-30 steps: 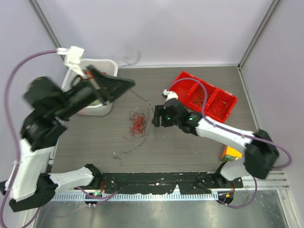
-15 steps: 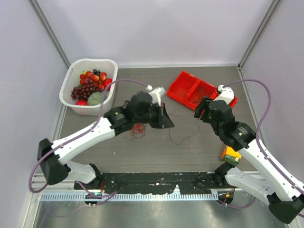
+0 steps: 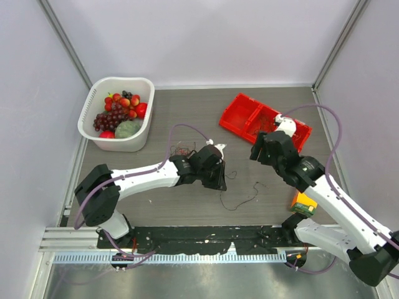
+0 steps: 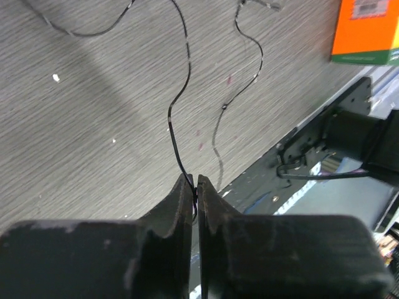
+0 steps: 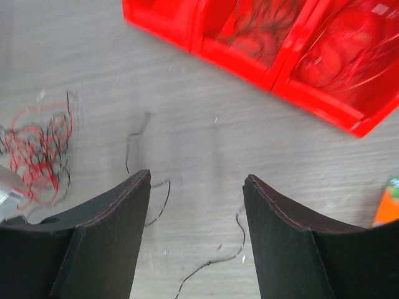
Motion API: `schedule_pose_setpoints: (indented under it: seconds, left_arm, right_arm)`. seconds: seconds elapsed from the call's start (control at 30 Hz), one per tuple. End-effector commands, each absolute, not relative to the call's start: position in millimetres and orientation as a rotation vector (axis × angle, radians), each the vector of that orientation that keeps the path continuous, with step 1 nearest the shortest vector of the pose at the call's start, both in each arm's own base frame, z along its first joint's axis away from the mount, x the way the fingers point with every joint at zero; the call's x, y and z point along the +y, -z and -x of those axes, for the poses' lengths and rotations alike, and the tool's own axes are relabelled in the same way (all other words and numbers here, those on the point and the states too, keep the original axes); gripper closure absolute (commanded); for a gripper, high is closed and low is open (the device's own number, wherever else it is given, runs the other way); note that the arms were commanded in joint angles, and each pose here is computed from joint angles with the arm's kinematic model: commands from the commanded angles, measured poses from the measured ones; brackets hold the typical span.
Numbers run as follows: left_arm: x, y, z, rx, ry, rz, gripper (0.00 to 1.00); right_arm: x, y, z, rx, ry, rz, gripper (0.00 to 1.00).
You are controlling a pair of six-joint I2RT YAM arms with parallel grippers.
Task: Untangle the cables
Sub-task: Place the cable at the center of the board.
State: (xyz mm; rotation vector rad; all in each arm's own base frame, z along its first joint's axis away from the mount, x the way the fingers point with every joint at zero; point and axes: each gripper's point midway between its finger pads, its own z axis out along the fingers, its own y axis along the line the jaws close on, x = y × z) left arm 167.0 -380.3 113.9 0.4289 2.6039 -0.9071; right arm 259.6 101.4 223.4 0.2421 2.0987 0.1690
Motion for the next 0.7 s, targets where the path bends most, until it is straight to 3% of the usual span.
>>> schedule_pose_setpoints:
  seconds: [0.0,0.2,0.27,0.67]
  left_arm:
    - [-383.9,-118.1,-170.2,2.516,0.962,-0.435,0.86]
    - [-368.9,-128.0,-157.8,2.439,1.048,-0.427,0.43]
    - [-361.8,-134.5,-155.2,2.413,1.058,-0.431,0.34]
    - [-304.2,-198.5,-138.1,2.199,1.114,-0.362,0.26]
  right_arm:
    - [139.9,-167.4,-235.1,2.342,-0.362,-0.215,0.34]
    - [150.8,-115.3,-205.2,2.49,-0.479,-0.321,0.31]
    - [150.3,-99.3,-197.5,2.541,-0.479,-0.389,0.3]
    - [193.5,-56.4,-201.3,2.525,-0.74,-0.112,0.28]
